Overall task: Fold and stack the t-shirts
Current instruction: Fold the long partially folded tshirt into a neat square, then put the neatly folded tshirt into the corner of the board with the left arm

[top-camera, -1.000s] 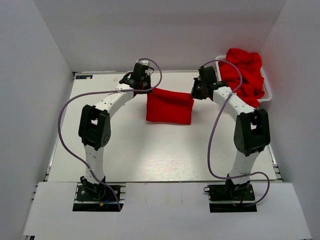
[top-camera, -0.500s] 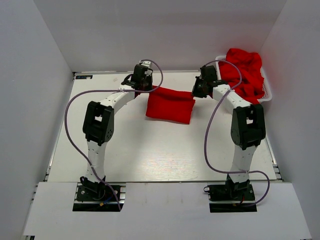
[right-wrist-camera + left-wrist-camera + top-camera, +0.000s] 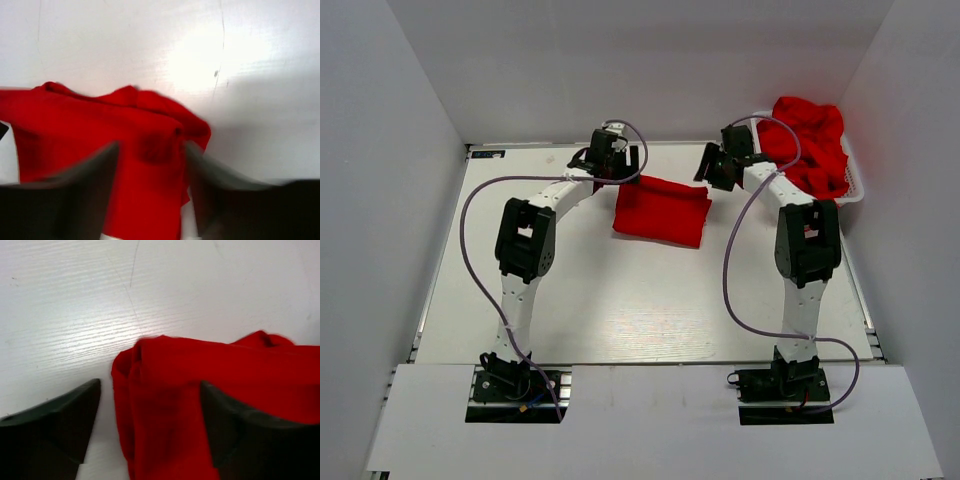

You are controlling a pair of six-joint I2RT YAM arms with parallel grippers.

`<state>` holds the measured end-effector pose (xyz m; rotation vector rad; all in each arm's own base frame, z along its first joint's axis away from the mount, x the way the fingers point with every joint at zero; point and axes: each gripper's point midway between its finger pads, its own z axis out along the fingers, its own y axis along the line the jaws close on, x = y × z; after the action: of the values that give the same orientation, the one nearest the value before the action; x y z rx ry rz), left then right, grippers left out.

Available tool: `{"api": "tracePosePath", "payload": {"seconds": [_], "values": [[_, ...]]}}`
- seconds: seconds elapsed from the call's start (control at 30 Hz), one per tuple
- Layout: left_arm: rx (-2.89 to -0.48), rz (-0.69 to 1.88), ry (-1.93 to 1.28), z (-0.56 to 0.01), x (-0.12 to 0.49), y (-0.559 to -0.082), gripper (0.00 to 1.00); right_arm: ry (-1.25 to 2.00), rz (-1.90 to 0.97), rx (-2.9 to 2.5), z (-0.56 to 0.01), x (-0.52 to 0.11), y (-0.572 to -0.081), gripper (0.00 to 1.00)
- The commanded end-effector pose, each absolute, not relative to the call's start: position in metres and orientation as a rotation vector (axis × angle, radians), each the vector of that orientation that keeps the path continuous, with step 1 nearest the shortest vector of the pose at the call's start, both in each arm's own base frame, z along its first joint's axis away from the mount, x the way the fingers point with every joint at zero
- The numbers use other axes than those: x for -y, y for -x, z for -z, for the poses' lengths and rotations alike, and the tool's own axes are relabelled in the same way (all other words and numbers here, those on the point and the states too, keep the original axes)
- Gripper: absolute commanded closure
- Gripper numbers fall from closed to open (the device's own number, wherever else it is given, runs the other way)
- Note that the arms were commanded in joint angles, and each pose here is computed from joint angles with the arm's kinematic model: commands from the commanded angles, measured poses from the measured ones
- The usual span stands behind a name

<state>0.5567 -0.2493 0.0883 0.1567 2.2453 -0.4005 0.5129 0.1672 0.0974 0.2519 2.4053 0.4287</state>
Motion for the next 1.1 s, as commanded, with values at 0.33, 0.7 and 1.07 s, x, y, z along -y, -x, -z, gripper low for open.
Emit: {"api": "tracePosePath", "payload": {"seconds": [0.33,0.7,1.07], "values": [[-2.146,0.43,-0.219,-0.158,0.242,-0.555,0.0,-0.137,-0.47,-2.296,-0.163,-0.165,-0.519,0.1],[-2.323,0.397,-0.322,-0.092,0.244,-0.538,0.0,-0.135,-0.434,-2.319,-0.17,-0.148,-0.464,0.1],[-2.44,0.419,-0.405,-0.032,0.254,-0.517,0.24,-0.193,-0.278,-2.343,-0.165,-0.114,-0.426,0.1]]}}
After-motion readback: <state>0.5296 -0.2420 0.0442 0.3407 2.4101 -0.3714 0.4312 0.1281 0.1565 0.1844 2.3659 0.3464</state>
